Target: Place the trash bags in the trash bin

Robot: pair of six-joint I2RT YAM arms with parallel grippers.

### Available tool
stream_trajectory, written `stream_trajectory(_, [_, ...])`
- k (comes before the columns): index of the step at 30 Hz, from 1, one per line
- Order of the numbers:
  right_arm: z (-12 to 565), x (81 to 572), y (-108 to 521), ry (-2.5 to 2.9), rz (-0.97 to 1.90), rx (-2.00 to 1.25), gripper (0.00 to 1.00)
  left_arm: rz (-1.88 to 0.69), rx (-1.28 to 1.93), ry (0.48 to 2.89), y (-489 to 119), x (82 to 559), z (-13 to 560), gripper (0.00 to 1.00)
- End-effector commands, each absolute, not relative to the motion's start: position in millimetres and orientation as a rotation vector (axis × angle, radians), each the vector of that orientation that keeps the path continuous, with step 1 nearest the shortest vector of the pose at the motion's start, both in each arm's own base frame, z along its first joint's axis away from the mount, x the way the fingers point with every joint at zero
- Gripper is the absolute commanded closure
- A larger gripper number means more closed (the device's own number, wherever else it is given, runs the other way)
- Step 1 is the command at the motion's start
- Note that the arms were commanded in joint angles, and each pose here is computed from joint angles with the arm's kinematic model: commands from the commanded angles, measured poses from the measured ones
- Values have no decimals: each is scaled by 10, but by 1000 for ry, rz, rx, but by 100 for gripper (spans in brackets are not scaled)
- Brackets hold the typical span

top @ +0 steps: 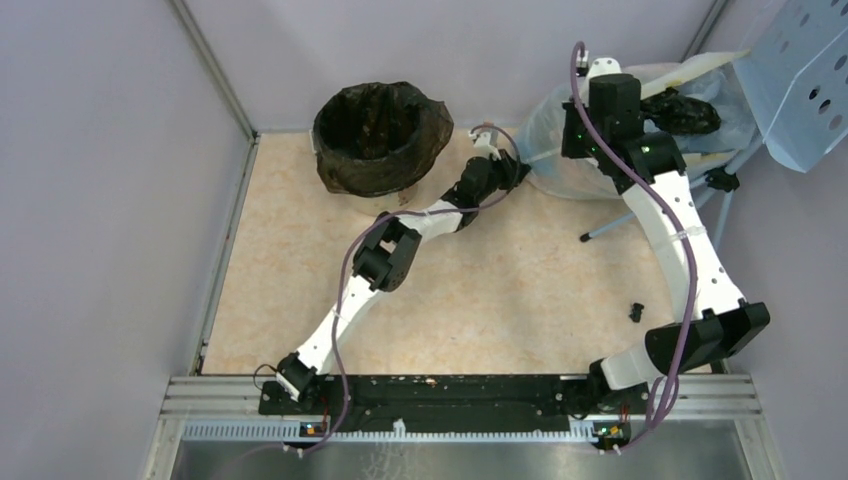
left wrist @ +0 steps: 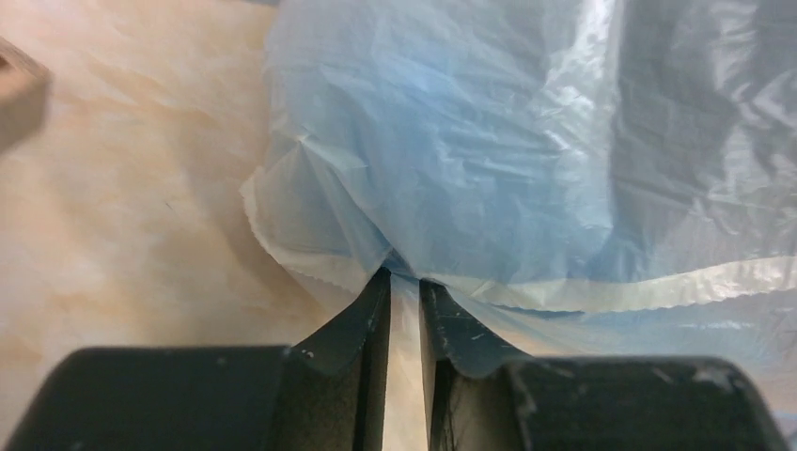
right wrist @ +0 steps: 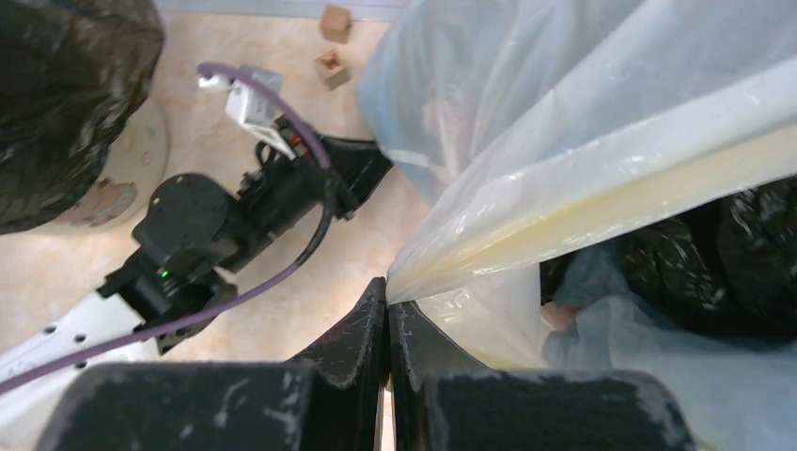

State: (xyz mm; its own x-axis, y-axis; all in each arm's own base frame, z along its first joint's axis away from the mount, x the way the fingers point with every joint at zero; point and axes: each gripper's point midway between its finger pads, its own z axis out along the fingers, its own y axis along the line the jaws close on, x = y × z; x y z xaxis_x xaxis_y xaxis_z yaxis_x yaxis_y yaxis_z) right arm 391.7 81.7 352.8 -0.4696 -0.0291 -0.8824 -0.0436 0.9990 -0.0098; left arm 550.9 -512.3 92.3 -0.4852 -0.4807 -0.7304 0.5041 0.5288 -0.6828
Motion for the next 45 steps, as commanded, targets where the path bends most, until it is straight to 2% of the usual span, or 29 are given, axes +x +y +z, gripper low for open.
stream_trajectory(1, [3537,3941,1256,2046,206,-135,100,-1090,59,1601,-4959,5723,1375,76])
stream_trajectory(4, [3504,3963,1373,2047,254,-149,100,-1081,100,1615,-4790,5611,1450,67])
stream_trajectory(6, [3503,3976,1350,2046,242,-131,96,-1064,133,1607,-4687,5481,1599,61])
stream_trajectory(7, [3520,3973,1315,2042,226,-116,91,-1061,150,1610,-4641,5405,1650,59])
stream_trajectory(9, [3562,3964,1208,2028,173,-77,74,-1083,188,1597,-4577,5215,1905,53])
stream_trajectory(12, [3734,3892,952,1974,64,10,68,-1146,228,1610,-4510,4920,2068,43])
stream_trajectory(14, [3817,3832,757,1940,-16,67,61,-1218,249,1611,-4487,4706,2160,39])
stream_trajectory(17, [3888,3721,430,1906,-145,161,31,-1311,270,1605,-4464,4413,2281,33])
stream_trajectory(20, [3917,3588,169,1882,-244,232,14,-1375,293,1607,-4500,4128,2351,29])
stream_trajectory(26, [3866,3307,-78,1847,-297,328,12,-1495,326,1593,-4627,3666,2545,27])
stream_trajectory(30, [3854,3173,-167,1807,-251,370,12,-1525,356,1545,-4717,3417,2782,19])
stream_trajectory(34, [4006,3108,-92,1752,-142,340,11,-1507,377,1496,-4729,3336,3048,10])
stream_trajectory(39, [4259,3010,-25,1698,-57,339,11,-1477,407,1461,-4725,3309,3275,8])
stream_trajectory(40, [4297,2980,-63,1683,-65,363,12,-1475,412,1453,-4725,3294,3311,9])
stream_trajectory(43, [4377,2840,-287,1627,-144,478,24,-1461,429,1440,-4723,3248,3390,10])
stream_trajectory(45, [4361,2774,-446,1609,-216,553,25,-1442,441,1438,-4721,3223,3423,10])
